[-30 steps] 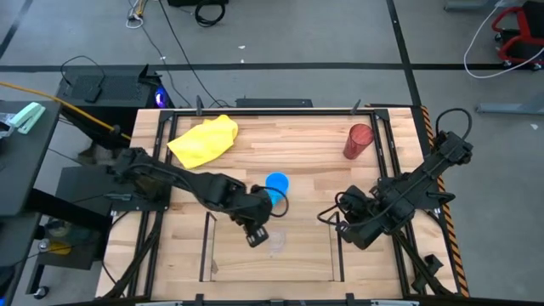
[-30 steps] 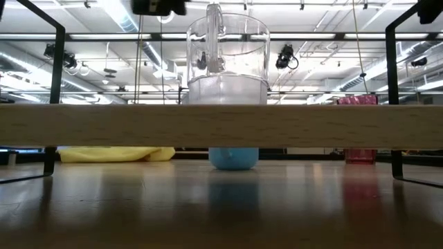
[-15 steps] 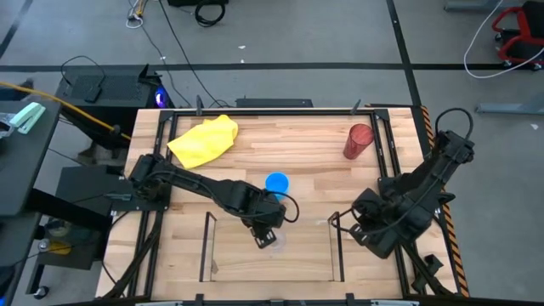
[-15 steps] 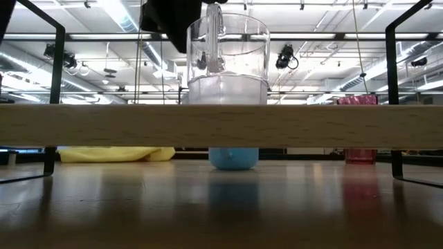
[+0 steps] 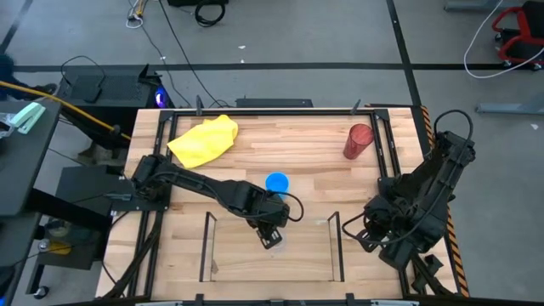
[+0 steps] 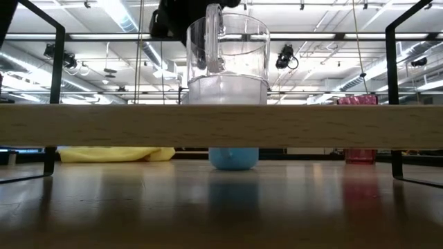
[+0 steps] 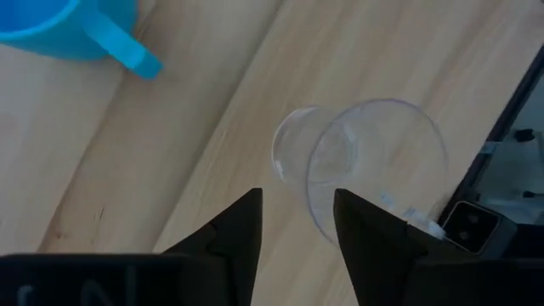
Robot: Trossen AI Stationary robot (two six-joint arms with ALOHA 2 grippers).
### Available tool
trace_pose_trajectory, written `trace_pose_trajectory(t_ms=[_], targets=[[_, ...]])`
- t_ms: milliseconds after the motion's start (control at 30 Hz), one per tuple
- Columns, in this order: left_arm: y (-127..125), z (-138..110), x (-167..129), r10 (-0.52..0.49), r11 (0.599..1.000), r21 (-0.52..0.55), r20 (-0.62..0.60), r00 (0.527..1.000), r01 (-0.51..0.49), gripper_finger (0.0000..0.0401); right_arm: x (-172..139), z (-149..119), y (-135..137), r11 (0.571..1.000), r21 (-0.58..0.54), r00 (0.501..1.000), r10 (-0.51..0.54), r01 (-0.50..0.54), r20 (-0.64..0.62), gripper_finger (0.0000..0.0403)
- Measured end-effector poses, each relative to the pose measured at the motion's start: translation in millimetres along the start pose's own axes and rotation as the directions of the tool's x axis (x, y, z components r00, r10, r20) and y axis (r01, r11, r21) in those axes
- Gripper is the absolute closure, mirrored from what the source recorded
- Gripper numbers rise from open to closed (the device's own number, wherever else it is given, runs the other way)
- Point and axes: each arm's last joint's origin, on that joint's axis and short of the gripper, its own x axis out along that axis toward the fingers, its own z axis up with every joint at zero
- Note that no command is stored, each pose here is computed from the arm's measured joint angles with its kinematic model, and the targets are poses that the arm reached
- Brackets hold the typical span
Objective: Stack small to large cups/mugs on shelf
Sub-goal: Put the transparent mug on the shelf
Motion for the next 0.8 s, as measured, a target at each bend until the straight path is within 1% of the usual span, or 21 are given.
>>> trace_pose_trajectory(t_ms=[167,400,533,800], targets=[[1.6,0.9,8.5,0.017,1.0,-0.004,-0.026,1.0,-0.017,0.0242,9.7,-2.5,-2.1,0.999,0.009,0.999,-0.034,0.034,0.012,0.0302],[3.3,4.2,11.1,0.017,1.0,-0.015,-0.02,1.0,-0.018,0.0241,18.4,-6.0,-0.4,1.0,0.013,1.0,-0.025,0.024,0.009,0.0303],[4.6,4.9,19.1,0.036,0.999,-0.019,-0.038,0.999,-0.037,0.0251,18.4,-6.0,-0.4,1.0,0.013,1.0,-0.024,0.024,0.008,0.0303],[3.5,4.9,31.3,0.031,0.999,-0.029,-0.077,0.997,-0.034,0.0286,18.3,-5.9,-0.6,1.0,0.012,1.0,-0.026,0.026,0.009,0.0303]])
